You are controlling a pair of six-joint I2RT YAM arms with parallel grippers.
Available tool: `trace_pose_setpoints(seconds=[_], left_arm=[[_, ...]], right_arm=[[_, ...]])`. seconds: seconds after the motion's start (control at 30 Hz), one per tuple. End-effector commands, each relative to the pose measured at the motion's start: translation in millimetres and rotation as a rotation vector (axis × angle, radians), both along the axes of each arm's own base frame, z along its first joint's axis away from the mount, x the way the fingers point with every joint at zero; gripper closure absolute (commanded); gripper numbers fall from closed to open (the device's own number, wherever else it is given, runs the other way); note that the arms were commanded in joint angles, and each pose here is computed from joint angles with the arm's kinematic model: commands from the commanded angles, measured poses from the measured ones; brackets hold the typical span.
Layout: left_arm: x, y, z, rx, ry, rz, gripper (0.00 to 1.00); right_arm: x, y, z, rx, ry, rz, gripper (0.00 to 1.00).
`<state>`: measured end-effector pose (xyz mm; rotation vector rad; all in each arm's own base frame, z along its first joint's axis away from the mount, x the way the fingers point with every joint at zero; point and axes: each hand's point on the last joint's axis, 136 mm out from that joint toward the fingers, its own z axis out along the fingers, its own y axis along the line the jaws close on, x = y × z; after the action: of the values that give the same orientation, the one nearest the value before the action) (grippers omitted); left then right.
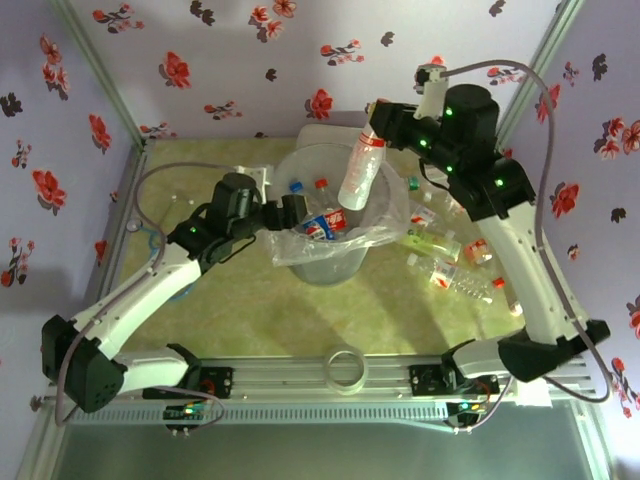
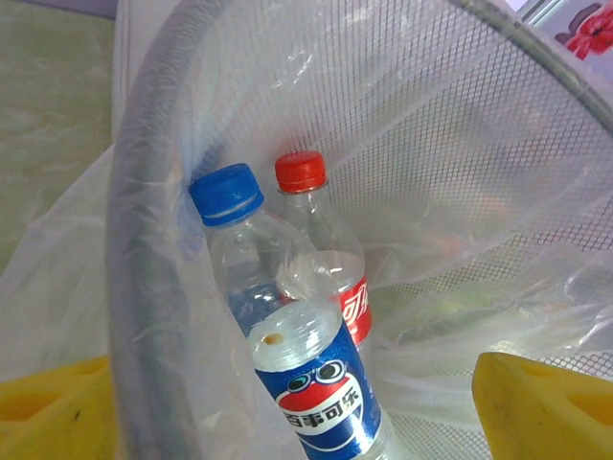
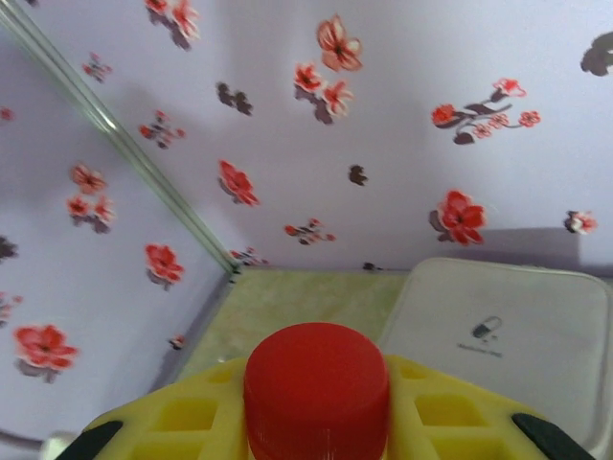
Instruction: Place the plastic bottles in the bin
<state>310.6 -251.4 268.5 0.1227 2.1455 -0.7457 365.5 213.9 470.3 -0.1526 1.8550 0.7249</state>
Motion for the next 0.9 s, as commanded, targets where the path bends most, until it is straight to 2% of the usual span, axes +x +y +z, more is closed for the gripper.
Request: trace_pose_setpoints(seconds=[0.0, 0.13, 0.3, 0.53, 0.67, 0.73, 0.87], left_arm=[[-7, -4, -11, -0.017, 0.029, 0.008, 0.13], [-5, -10, -14, -0.029, 0.04, 0.023, 0.13], [-2, -15, -14, -0.053, 0.044, 0.045, 0.13], [-3, -20, -13, -0.046, 0.05, 0.046, 0.13], [-3, -21, -14, -0.04, 0.049, 0.046, 0.13], [-3, -20, -15, -0.036, 0.051, 0.047, 0.13], [-5, -19, -15, -0.034, 0.05, 0.044, 0.12]], right_arm=[[10, 10, -24, -0.125, 0.005, 0.001, 0.77], [11, 37, -67, -0.303, 0.038, 0.056, 0.78], [30, 32, -140, -0.534, 0.135, 0.02, 0.8], [31, 36, -208, -0.564, 0.248, 0.04, 0.78], [29, 29, -219, -0.561, 0.289, 0.028, 0.67], [28, 27, -213, -0.54, 0.29, 0.027, 0.55], [22, 24, -190, -0.497, 0.271, 0.024, 0.42]])
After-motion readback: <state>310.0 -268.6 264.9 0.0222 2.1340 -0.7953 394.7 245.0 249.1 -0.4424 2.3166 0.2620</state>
